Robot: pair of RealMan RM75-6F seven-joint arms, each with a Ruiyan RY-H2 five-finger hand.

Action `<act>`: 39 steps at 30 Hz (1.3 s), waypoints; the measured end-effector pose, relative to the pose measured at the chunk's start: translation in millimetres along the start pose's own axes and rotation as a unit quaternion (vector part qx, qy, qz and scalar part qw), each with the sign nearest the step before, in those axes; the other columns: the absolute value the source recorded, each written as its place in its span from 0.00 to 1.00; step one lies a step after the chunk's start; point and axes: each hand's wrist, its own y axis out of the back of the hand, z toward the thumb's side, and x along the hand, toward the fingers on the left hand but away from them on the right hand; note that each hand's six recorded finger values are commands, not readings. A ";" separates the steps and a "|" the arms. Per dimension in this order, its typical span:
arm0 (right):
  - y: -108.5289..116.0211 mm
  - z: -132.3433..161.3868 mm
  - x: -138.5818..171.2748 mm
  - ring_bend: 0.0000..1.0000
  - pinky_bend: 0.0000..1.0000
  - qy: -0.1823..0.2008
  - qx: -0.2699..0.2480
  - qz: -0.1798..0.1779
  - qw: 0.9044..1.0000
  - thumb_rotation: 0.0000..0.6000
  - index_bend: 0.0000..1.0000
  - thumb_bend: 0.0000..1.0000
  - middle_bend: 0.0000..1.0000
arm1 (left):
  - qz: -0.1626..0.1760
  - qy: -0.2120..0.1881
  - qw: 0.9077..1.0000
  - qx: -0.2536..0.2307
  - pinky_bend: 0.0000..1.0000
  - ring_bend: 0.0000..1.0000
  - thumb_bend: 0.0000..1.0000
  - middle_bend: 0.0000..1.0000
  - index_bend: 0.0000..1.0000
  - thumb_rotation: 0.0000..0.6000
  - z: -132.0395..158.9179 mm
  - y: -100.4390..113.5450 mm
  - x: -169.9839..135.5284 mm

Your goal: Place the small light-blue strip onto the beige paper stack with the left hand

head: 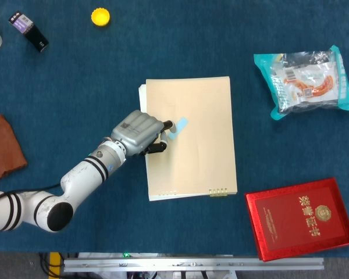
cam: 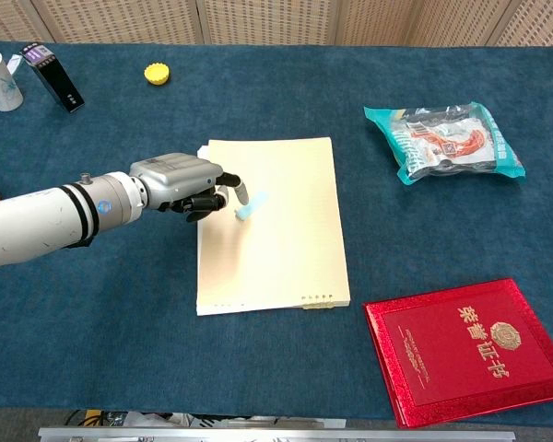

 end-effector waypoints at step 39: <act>-0.4 -2.1 1.6 0.44 0.37 -0.003 0.001 -0.002 1.000 1.00 0.46 0.34 0.41 | -0.031 0.012 0.999 0.000 0.70 0.80 0.78 0.79 0.25 0.00 -3.3 -25.4 -8.5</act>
